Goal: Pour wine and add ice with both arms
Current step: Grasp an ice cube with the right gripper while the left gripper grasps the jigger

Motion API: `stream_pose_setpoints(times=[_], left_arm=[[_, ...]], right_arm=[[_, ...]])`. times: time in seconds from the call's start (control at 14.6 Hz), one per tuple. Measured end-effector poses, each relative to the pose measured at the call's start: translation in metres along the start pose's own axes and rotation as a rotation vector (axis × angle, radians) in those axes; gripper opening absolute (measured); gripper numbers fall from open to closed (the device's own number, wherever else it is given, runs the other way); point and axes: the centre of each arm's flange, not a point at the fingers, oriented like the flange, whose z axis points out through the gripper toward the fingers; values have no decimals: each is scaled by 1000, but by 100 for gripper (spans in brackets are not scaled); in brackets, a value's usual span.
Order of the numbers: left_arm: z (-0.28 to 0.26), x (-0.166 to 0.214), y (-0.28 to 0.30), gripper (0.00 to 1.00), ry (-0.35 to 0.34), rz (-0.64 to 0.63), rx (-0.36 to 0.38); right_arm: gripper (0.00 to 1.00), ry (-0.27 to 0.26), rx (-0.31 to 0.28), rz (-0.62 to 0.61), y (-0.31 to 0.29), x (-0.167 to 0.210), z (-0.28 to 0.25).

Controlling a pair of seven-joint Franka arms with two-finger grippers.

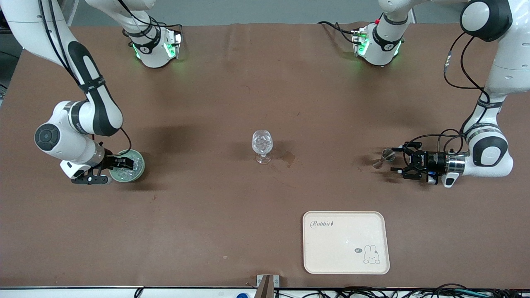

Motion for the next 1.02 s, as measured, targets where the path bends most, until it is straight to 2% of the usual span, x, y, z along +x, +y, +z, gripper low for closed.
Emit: stream_pose_setpoints(times=[0.2,0.27,0.34,0.55,0.89,1.02], left_arm=[[10,12,-5,81,-20,13,5],[12,14,-5,76,-25,12,6],[14,15,-5,76,-31,11,6],[19,17,-4,72,-46,7,-5],[23,17,-2,67,-60,5,-16],[24,18,-2,65,-63,4,-15]], right_arm=[[75,-10,1,-1,-1,-4,4],[74,-12,1,-2,-1,-5,5],[74,-14,1,-3,-2,-5,6],[63,-16,2,-5,-4,-7,8],[55,-26,2,-7,-5,-11,13],[41,-29,3,-7,-5,-12,14]])
